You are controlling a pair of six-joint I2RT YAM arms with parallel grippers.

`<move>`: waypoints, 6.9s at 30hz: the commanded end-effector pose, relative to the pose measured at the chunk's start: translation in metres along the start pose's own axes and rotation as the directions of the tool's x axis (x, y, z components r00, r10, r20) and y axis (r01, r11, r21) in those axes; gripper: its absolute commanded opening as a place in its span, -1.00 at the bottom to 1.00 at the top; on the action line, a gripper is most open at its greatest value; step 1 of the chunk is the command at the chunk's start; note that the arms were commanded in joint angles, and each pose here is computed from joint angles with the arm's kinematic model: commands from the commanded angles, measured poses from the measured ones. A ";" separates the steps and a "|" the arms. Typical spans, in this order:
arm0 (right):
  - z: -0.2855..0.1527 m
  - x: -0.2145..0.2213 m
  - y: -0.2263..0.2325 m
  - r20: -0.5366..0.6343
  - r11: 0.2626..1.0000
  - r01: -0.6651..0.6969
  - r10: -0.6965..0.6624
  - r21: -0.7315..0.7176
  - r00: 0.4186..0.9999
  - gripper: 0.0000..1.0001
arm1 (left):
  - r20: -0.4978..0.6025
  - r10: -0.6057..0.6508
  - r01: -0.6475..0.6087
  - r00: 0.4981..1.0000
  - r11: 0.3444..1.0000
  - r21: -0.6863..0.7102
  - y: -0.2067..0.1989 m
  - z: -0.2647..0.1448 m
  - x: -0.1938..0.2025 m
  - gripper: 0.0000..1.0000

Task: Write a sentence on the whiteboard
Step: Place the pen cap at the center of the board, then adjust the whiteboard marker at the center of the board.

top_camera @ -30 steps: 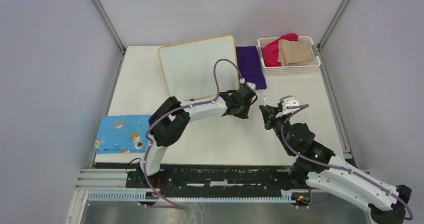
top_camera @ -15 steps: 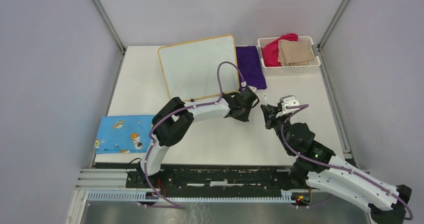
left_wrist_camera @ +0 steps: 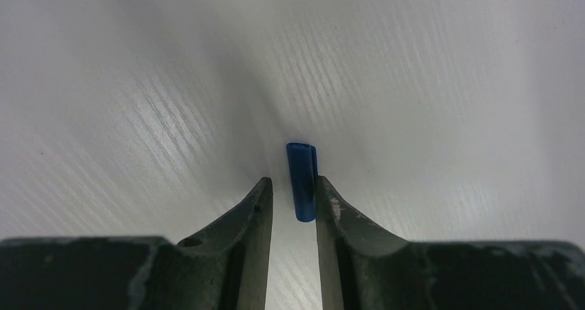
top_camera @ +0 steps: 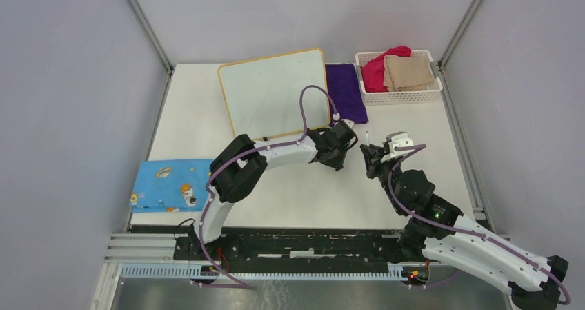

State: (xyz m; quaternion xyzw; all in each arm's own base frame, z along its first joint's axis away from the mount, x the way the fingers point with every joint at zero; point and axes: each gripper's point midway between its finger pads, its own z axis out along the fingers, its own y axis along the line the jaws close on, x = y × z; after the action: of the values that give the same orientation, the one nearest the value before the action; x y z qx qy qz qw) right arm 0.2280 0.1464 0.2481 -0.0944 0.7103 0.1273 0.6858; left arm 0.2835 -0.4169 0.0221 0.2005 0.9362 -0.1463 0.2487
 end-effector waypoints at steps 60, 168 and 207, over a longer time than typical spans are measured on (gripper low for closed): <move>0.034 -0.045 0.128 -0.012 0.883 -0.032 0.030 -0.468 0.999 -1.00 | 0.854 -0.178 0.238 0.489 0.969 0.066 0.146 -0.400 -0.043 0.99; -0.019 -0.072 0.223 -0.082 0.364 -0.113 0.100 -0.925 0.992 -1.00 | 0.666 -0.162 -0.493 0.728 0.551 0.673 0.010 -0.387 -0.011 -0.31; -0.017 -0.170 0.181 0.058 0.467 -0.150 0.401 -0.871 0.914 0.66 | 0.749 -0.652 -0.264 0.116 0.707 0.657 0.083 -0.544 -0.093 -0.97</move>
State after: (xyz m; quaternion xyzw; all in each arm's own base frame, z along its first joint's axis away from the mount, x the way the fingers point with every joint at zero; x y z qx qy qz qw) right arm 0.1717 0.3066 0.3882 -0.3169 0.5219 0.5115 0.6046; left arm 0.1781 -0.1833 0.4643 0.0474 0.4971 -0.5440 0.6743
